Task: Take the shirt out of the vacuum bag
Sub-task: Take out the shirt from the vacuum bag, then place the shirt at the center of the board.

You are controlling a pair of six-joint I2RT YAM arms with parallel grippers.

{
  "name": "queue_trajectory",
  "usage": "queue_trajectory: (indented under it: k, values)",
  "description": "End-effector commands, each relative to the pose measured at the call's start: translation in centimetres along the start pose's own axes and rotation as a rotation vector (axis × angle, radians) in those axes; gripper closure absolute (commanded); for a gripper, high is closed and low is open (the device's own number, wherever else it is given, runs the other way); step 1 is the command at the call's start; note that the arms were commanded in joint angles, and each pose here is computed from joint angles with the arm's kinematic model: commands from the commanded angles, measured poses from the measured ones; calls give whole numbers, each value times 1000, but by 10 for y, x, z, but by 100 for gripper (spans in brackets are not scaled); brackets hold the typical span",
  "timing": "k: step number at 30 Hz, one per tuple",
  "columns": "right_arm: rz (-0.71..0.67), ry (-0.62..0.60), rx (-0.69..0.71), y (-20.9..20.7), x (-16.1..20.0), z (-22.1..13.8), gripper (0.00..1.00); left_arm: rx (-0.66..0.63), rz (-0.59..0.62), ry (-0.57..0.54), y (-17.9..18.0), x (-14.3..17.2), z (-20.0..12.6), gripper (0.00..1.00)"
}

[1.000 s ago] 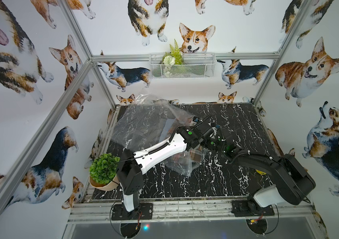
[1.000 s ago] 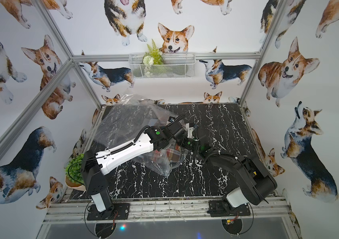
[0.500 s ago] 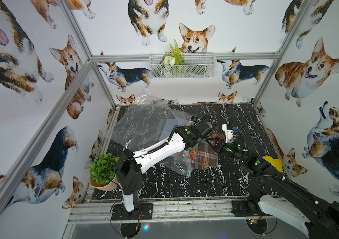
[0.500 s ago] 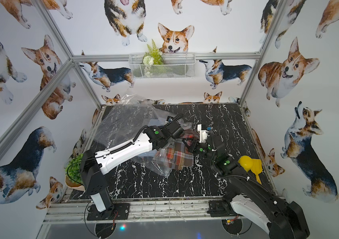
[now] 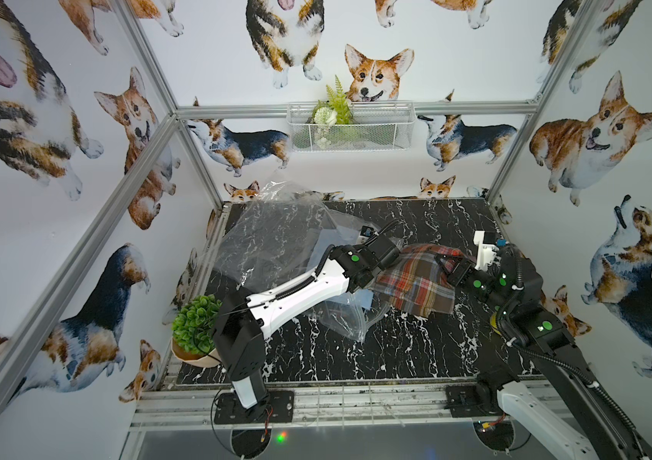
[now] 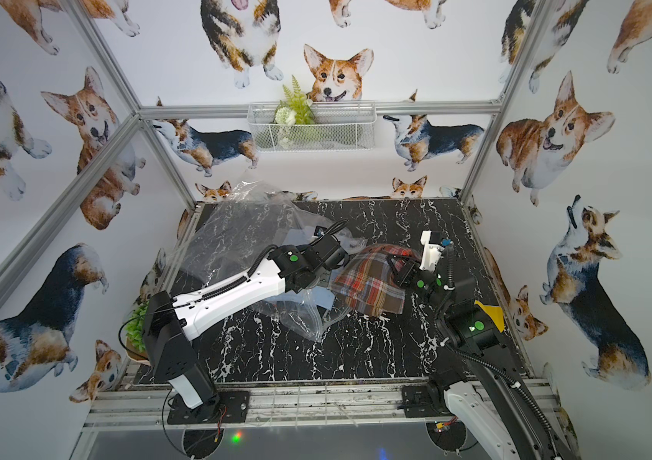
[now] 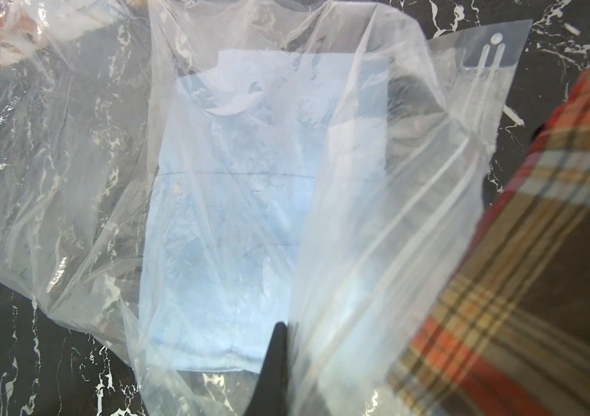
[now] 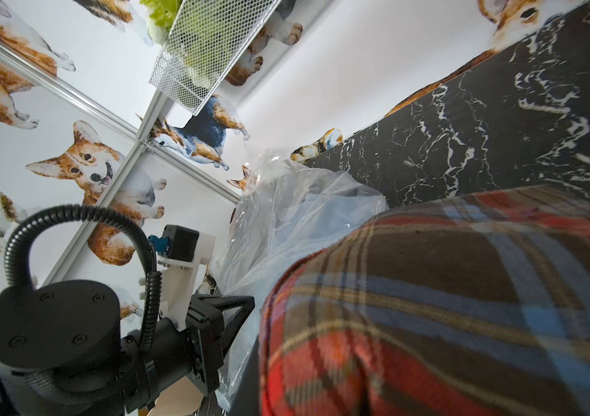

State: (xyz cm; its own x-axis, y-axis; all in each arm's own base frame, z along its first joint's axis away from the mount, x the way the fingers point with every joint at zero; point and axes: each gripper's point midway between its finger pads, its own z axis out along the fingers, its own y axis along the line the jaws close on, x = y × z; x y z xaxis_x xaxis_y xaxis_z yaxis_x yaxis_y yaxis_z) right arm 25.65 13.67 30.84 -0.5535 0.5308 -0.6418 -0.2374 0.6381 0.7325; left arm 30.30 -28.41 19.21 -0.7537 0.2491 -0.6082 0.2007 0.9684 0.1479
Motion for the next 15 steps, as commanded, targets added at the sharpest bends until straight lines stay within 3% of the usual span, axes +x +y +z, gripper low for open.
queue_trajectory:
  k: [1,9,15]
  values:
    - [-17,-60,-35,15,-32,-5,100,-10,-28,-4,9,2,-2,100]
    - [143,-120,-73,-3,-122,29,100,-9,-20,4,13,8,0,100]
    - [210,-153,-46,-36,-152,68,100,-7,-7,22,10,14,8,100]
